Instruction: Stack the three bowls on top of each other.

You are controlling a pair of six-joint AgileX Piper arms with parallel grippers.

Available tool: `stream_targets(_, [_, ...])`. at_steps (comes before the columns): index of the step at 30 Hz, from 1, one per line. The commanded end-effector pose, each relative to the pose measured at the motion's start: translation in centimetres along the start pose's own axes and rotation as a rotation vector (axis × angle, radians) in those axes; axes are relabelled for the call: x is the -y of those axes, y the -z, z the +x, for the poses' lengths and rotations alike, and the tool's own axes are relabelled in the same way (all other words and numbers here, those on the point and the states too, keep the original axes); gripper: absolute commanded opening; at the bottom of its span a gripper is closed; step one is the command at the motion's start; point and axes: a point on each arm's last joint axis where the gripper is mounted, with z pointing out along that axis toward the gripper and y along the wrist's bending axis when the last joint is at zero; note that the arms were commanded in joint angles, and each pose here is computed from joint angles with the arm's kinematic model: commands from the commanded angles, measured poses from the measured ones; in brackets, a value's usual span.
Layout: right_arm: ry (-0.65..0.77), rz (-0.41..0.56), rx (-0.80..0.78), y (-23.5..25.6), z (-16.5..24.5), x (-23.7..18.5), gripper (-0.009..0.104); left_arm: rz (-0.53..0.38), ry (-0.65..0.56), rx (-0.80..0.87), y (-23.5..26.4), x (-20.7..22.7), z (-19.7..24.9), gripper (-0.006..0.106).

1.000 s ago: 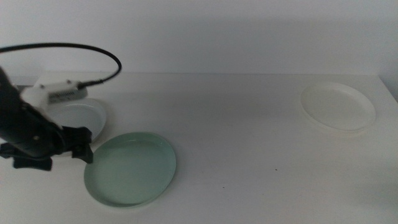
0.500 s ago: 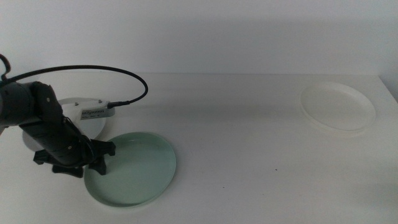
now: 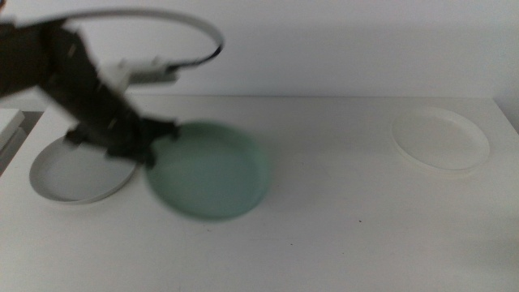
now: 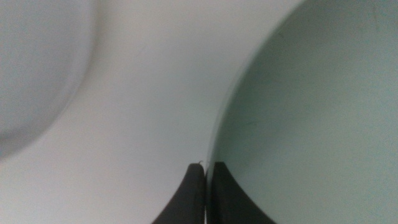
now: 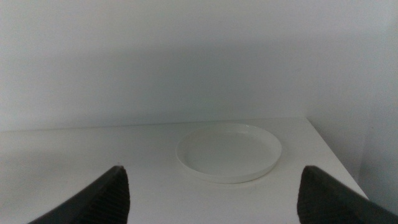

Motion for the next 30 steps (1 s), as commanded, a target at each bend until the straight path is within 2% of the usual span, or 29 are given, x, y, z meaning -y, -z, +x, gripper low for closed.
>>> stream_targets(1, [0.02, 0.0, 0.015, 0.0, -0.1, 0.0, 0.093, 0.018, -0.055, 0.0, 1.3, 2.7, -1.5, -0.002])
stream_targets(6, [0.02, 0.0, 0.015, 0.0, -0.1, 0.0, 0.093, 0.049, -0.145, 0.002, -0.3, 7.5, -4.3, -0.002])
stream_targets(10, [0.02, 0.0, 0.015, 0.0, -0.1, 0.0, 0.093, 0.066, -0.169, -0.054, -3.3, 9.2, -5.1, -0.002])
stream_targets(18, [0.02, 0.0, 0.015, 0.0, -0.1, 0.0, 0.093, 0.128, -0.161, -0.133, -8.5, 9.8, -4.9, -0.002])
stream_targets(24, [0.02, 0.0, 0.015, 0.0, -0.1, 0.0, 0.093, 0.137, -0.158, -0.168, -10.4, 9.7, -4.6, -0.001])
stream_targets(27, [0.02, 0.0, 0.015, 0.0, -0.1, 0.0, 0.093, 0.133, -0.16, -0.172, -10.6, 9.6, -4.6, 0.007])
stream_targets(30, [0.02, 0.0, 0.015, 0.0, -0.1, 0.0, 0.093, 0.121, -0.168, -0.177, -10.4, 9.4, -4.6, 0.03])
